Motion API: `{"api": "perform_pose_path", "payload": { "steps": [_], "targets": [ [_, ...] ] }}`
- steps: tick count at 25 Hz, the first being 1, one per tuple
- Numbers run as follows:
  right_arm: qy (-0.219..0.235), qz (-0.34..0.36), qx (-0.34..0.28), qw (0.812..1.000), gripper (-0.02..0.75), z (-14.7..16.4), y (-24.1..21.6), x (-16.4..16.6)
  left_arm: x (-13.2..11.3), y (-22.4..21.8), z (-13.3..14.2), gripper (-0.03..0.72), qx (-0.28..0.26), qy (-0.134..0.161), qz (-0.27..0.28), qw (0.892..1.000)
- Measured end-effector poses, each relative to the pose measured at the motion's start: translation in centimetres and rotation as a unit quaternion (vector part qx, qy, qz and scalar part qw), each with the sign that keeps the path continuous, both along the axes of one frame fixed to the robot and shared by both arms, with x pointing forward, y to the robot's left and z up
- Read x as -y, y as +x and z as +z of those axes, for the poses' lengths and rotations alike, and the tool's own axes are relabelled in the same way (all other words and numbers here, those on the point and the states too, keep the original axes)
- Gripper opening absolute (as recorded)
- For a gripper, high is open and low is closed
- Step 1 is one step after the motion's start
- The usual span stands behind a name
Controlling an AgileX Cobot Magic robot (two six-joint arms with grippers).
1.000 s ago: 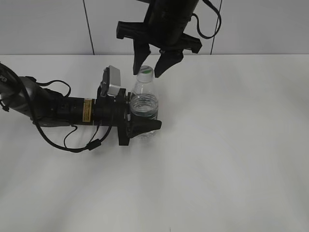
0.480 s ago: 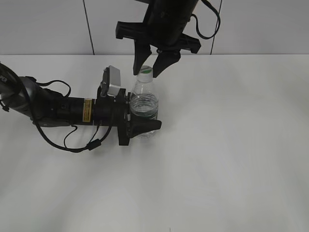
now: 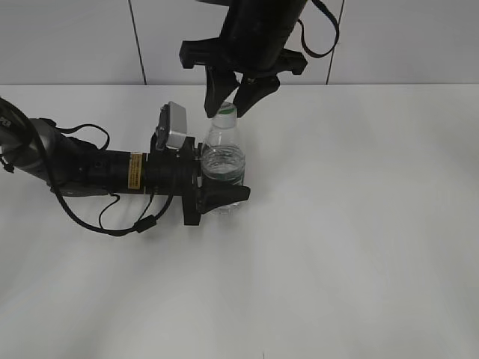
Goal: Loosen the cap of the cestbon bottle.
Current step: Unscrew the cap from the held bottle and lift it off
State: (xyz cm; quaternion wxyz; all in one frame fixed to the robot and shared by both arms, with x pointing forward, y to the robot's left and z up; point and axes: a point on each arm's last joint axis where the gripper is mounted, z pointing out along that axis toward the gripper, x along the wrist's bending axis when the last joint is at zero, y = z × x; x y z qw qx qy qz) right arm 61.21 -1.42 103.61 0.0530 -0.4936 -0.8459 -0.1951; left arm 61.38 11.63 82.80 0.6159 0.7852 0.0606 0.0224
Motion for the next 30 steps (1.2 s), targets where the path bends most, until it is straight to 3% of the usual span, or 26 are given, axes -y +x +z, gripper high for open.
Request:
{"api": "perform_pose_path", "payload": {
  "steps": [12,30],
  "targets": [
    [-0.014,0.159,0.068,0.985,0.302,-0.01,0.03,-0.08,0.0,-0.03,0.0,0.41,0.001,0.0,-0.002,1.0],
    [-0.031,0.328,0.139,0.934,0.3,0.01,0.01,-0.11,0.02,-0.06,0.05,0.41,0.001,-0.003,-0.004,1.0]
  ]
}}
